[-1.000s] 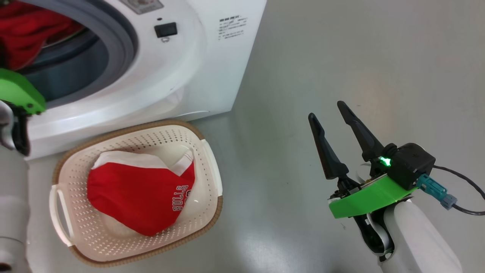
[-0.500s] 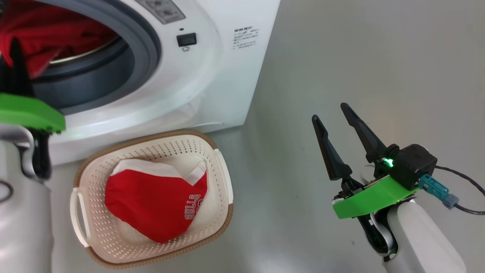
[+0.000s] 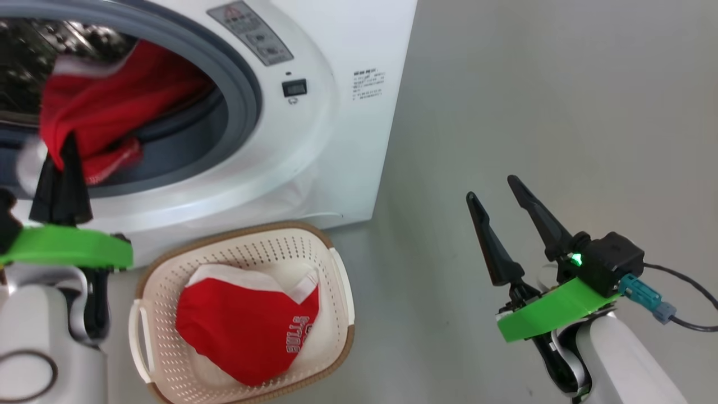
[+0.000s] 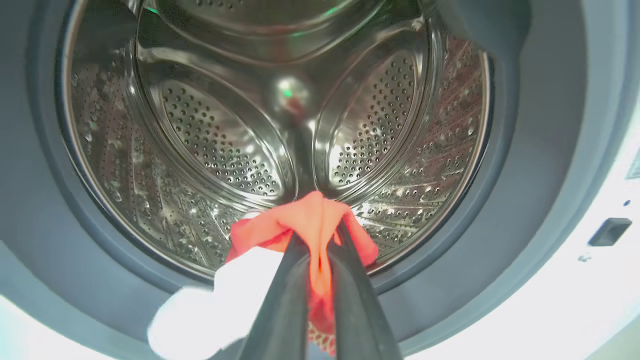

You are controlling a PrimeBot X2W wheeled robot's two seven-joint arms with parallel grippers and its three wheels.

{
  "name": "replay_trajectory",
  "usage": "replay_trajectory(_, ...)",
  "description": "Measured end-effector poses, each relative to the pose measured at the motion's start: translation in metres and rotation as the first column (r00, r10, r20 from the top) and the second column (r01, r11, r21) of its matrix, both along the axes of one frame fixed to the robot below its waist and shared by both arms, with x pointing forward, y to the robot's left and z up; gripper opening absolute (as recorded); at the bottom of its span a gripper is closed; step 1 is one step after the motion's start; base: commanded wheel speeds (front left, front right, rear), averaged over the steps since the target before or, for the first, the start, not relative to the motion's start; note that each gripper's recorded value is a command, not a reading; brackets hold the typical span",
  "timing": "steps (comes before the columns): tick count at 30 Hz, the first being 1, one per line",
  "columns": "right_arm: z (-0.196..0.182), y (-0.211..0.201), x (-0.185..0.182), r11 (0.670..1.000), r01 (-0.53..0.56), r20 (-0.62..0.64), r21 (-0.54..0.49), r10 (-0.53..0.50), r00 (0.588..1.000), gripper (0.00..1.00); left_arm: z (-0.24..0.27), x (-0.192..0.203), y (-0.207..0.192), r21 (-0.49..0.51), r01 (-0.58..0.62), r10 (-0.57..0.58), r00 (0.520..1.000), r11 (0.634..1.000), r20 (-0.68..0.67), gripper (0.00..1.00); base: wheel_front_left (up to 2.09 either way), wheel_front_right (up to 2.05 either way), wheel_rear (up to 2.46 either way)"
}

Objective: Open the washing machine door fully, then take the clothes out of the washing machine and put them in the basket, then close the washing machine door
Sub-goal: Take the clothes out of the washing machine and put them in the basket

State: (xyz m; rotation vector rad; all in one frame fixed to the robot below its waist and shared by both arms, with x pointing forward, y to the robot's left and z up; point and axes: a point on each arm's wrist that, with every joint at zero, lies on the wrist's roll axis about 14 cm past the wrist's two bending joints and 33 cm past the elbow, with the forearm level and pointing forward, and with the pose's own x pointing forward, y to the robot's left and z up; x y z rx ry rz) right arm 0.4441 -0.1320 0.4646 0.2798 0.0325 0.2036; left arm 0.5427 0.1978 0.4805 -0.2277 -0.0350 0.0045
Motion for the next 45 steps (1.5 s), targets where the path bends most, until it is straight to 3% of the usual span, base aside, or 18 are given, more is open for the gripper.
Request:
replay_trajectory(17, 0.028, 0.003, -0.032, 1.000, -0.003, 0.051, 0.020, 0.002, 0.999, 1.00, 0.068, -0.075, -0.018, -0.006, 0.037, -0.035, 0.980, 0.999, 0.195, 0.00, 0.00, 0.00, 0.00)
replay_trajectory(29, 0.022, 0.013, -0.030, 0.999, -0.029, 0.038, 0.031, 0.028, 0.999, 1.00, 0.126, -0.102, -0.026, 0.060, 0.043, -0.063, 0.927, 0.997, 0.371, 0.00, 0.00, 0.00, 0.00)
replay_trajectory(37, 0.005, 0.017, -0.022, 0.999, -0.037, -0.003, 0.037, 0.037, 0.999, 1.00, 0.052, -0.092, -0.028, -0.003, 0.049, -0.048, 0.988, 0.999, 0.150, 0.00, 0.00, 0.00, 0.00)
replay_trajectory(45, -0.004, 0.019, -0.007, 0.998, -0.041, -0.018, 0.038, 0.041, 0.999, 1.00, -0.036, -0.087, -0.033, -0.033, 0.054, -0.057, 0.993, 0.998, -0.099, 0.00, 0.00, 0.00, 0.00)
